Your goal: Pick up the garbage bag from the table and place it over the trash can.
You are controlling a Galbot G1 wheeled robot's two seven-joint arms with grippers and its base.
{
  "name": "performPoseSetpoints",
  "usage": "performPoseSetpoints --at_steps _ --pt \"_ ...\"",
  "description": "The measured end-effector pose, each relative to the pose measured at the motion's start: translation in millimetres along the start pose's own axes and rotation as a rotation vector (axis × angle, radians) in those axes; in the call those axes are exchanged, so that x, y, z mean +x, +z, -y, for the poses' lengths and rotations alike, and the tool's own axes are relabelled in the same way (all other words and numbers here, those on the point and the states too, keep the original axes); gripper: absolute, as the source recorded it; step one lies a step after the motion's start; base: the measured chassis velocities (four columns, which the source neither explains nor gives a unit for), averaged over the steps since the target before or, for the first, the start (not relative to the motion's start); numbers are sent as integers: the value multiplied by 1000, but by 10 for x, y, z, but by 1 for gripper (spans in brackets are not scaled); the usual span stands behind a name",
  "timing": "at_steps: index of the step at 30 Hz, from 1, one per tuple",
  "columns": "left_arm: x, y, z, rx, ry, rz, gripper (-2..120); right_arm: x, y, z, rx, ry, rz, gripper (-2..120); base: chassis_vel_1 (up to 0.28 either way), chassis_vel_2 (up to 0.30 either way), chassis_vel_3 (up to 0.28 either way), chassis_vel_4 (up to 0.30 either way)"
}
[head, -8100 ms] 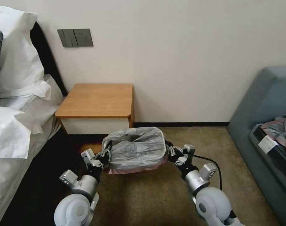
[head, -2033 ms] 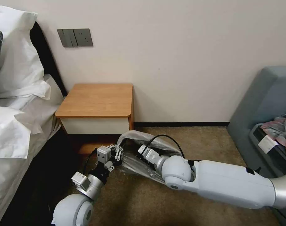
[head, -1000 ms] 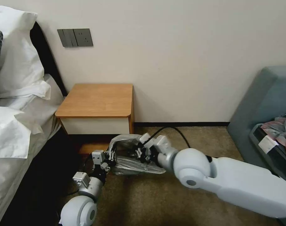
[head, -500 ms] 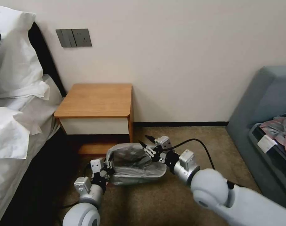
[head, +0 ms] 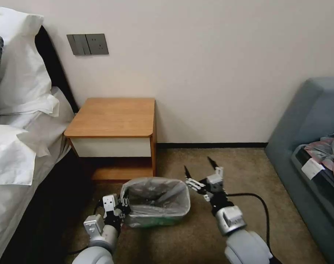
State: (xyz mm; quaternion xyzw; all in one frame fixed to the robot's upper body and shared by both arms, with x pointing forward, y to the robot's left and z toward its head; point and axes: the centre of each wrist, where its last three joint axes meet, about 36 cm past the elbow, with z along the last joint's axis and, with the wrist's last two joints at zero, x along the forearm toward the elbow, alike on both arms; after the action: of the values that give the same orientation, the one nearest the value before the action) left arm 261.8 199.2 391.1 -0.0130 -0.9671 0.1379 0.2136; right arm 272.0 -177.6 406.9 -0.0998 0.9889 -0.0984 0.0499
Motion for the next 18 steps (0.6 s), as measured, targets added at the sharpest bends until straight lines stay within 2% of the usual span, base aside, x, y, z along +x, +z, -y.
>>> performPoseSetpoints --at_steps 6,13,18 --pt "-71 113 124 34 19 -42 6 155 68 -35 4 60 23 100 0 0 0 0" --pt "-124 182 227 46 24 -62 6 96 33 -2 7 86 44 100 0 0 0 0" --pt "-144 253 294 23 -11 -71 6 44 66 -36 -3 99 40 100 0 0 0 0"
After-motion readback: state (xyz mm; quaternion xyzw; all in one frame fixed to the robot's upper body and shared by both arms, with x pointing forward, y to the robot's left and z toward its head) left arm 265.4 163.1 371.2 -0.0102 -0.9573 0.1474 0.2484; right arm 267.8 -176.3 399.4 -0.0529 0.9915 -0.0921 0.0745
